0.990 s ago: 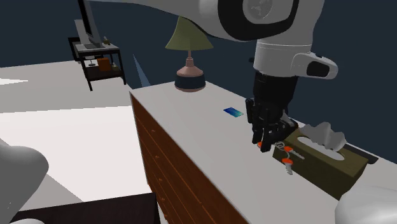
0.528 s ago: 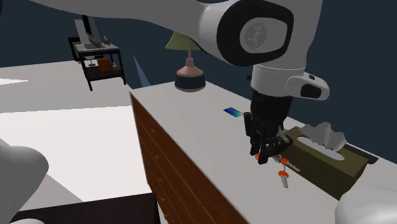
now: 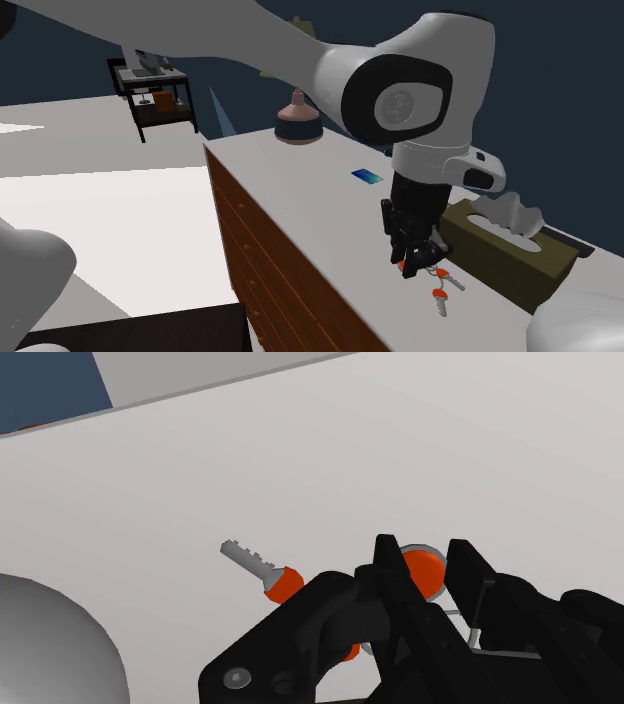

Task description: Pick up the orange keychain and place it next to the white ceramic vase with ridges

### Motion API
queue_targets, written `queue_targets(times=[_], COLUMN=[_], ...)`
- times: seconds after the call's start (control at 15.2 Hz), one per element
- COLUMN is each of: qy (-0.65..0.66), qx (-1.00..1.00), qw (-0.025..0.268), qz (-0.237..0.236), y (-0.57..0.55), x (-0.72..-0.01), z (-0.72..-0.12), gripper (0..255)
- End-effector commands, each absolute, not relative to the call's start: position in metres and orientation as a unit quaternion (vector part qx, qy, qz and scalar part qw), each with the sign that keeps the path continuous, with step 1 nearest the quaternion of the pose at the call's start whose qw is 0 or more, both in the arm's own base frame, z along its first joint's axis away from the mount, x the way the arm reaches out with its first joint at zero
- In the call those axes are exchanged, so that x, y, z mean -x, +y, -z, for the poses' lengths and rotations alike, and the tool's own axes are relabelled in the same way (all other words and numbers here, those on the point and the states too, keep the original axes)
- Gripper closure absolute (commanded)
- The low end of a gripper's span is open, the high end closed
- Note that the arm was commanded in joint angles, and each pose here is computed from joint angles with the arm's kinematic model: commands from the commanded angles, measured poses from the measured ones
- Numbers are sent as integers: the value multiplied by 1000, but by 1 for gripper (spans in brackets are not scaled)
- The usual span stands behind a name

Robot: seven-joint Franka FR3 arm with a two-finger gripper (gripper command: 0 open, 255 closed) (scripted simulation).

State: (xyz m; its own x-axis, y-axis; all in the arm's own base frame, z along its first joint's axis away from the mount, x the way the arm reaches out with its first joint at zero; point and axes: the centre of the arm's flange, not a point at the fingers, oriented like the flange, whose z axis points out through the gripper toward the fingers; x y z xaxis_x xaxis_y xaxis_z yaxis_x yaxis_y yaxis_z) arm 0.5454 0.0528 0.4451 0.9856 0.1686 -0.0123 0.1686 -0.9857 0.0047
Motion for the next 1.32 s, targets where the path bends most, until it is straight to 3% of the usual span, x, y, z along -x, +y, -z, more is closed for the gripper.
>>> queue_targets(times=[0.0, 0.73, 0.79, 1.12, 1.25], qy=[85, 85, 85, 85, 85], qx=[-996, -996, -996, -996, -996], qw=[3, 3, 3, 3, 3], qz=[6, 6, 6, 6, 6], y=[53, 53, 53, 53, 53], x=[-544, -544, -544, -544, -544], z=[-435, -417, -417, -417, -444], gripper=[255, 255, 0, 0, 0])
